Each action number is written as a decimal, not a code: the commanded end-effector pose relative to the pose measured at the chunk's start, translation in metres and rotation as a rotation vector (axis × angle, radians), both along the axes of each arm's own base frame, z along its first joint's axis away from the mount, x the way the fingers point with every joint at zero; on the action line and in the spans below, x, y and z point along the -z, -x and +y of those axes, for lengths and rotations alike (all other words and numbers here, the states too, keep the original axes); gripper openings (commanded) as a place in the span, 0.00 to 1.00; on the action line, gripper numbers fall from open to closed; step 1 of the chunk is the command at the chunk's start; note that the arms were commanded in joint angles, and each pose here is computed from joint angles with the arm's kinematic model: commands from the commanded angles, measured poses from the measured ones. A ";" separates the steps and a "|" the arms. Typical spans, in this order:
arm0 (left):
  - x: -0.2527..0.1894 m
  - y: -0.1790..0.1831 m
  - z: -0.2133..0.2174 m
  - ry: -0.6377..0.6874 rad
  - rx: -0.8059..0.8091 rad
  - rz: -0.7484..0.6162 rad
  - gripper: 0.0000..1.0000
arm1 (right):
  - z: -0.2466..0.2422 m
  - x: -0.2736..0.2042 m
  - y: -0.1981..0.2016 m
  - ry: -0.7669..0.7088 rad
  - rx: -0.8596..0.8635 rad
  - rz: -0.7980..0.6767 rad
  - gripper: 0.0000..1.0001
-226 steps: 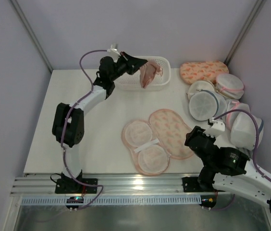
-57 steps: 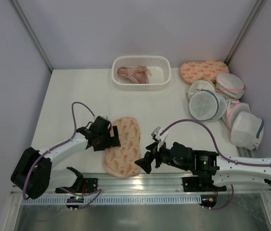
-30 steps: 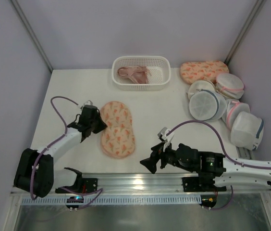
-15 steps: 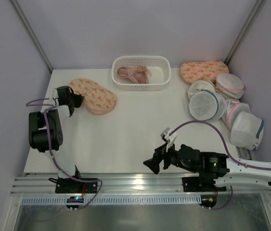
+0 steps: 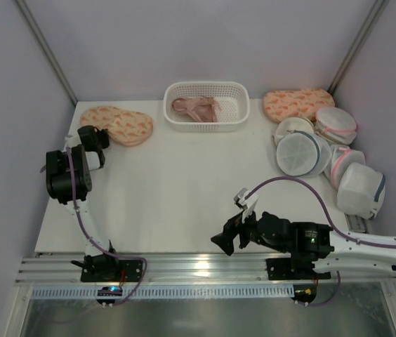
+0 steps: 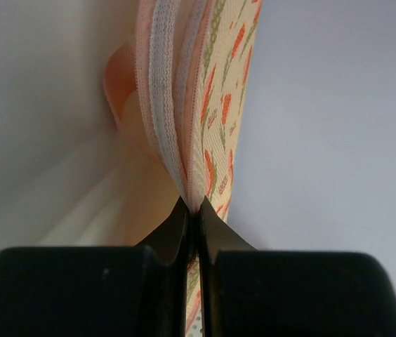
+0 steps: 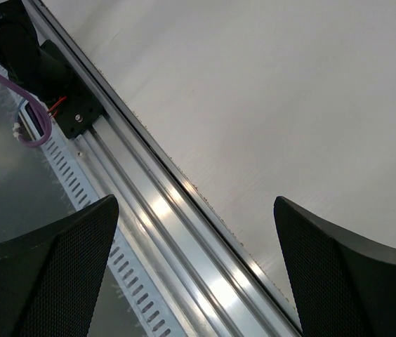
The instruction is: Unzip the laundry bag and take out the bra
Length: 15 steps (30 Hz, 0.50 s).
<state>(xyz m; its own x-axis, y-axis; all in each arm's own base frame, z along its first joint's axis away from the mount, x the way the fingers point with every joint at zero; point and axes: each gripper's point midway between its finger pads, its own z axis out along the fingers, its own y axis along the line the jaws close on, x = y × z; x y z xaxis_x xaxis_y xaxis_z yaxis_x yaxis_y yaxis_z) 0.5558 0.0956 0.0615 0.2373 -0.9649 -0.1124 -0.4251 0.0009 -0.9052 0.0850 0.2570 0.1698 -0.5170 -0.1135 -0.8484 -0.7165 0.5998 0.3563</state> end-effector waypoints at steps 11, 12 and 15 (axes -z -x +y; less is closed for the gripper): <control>-0.073 -0.022 0.043 -0.094 -0.162 -0.174 0.57 | 0.006 0.011 0.010 0.007 -0.033 0.049 0.95; -0.076 -0.021 0.043 -0.094 -0.163 -0.184 0.61 | 0.007 0.011 0.010 0.005 -0.034 0.051 0.95; -0.088 -0.015 0.039 -0.090 -0.150 -0.207 0.74 | 0.009 0.012 0.011 0.000 -0.044 0.054 0.95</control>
<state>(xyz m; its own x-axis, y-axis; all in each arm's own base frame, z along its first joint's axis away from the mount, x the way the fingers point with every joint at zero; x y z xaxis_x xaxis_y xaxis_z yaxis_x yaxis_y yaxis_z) 0.5720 0.1253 0.1024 0.3698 -0.9203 -0.1276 -0.3246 0.0007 -0.9458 0.0780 0.2591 0.1544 -0.5478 -0.1551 -0.8221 -0.7170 0.5934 0.3658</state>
